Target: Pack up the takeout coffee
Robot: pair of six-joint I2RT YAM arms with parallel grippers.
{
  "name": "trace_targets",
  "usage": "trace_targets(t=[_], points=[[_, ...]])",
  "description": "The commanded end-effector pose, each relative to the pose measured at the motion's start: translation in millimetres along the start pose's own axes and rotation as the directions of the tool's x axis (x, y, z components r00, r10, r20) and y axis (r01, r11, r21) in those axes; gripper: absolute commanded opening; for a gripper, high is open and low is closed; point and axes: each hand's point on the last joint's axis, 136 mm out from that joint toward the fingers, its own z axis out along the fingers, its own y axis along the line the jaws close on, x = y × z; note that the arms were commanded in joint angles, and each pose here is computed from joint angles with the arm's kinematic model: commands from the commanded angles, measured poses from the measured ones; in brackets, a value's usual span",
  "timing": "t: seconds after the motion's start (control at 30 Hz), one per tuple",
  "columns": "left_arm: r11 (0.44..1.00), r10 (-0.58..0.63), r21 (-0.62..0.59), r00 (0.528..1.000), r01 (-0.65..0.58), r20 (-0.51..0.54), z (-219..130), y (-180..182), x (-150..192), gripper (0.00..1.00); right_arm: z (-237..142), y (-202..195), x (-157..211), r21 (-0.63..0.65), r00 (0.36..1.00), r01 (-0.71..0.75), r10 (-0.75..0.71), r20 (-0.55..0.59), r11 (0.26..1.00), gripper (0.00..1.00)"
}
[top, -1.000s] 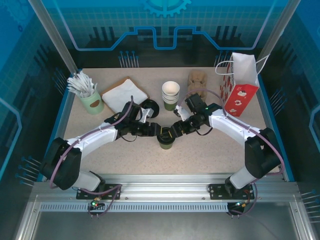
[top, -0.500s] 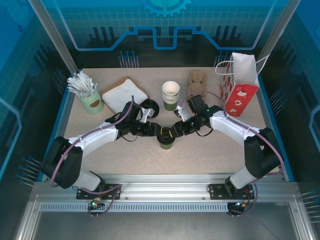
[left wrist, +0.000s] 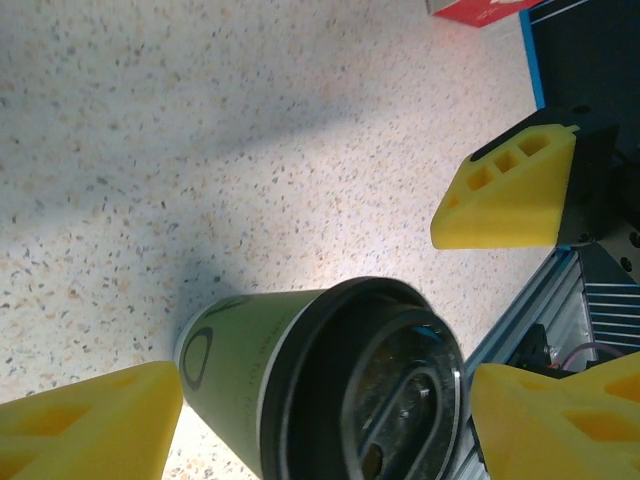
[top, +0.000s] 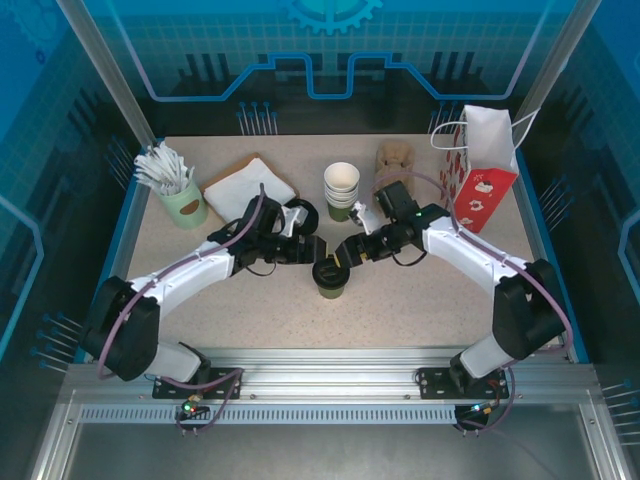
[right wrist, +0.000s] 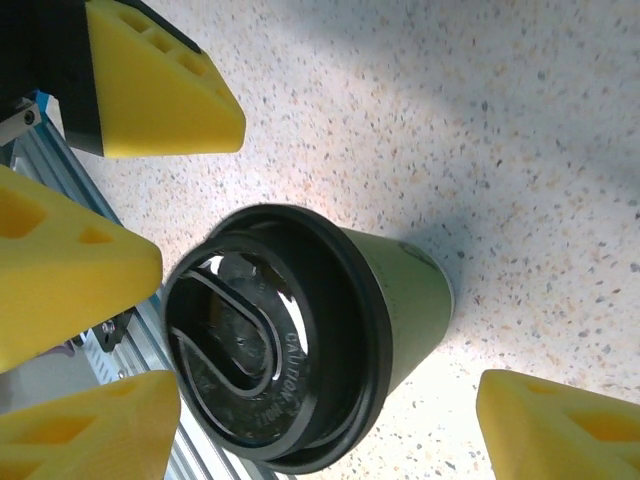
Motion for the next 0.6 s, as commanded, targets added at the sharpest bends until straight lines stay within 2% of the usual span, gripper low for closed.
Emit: trace_targets(t=[0.0, 0.17, 0.33, 0.43, 0.57], points=[[0.999, 0.051, 0.001, 0.996, -0.051, 0.072, -14.6, -16.4, -17.4, 0.78, -20.9, 10.2, -10.5, 0.018, 0.999, 0.024, -0.024, 0.047, 1.0, 0.8], [0.997, 0.079, -0.033, 0.986, -0.075, 0.147, -29.2, -18.6, -27.6, 0.79, -39.3, 12.1, -14.0, 0.082, 0.993, 0.054, -0.063, 0.101, 0.995, 0.8], [0.984, 0.142, -0.141, 0.952, -0.106, 0.271, -56.2, -8.9, -39.4, 0.82, -65.1, 8.3, -17.3, 0.295, 0.968, 0.14, -0.193, 0.161, 0.945, 0.83], [0.972, 0.164, -0.217, 0.925, -0.091, 0.343, -74.9, 5.4, -45.9, 0.86, -72.8, 18.3, -27.9, 0.398, 0.93, 0.215, -0.312, 0.195, 0.892, 0.85], [0.971, 0.136, -0.236, 0.884, -0.03, 0.448, -99.7, 23.5, -57.5, 0.89, -82.0, 31.3, -59.3, 0.494, 0.864, 0.231, -0.41, 0.291, 0.838, 0.87]])
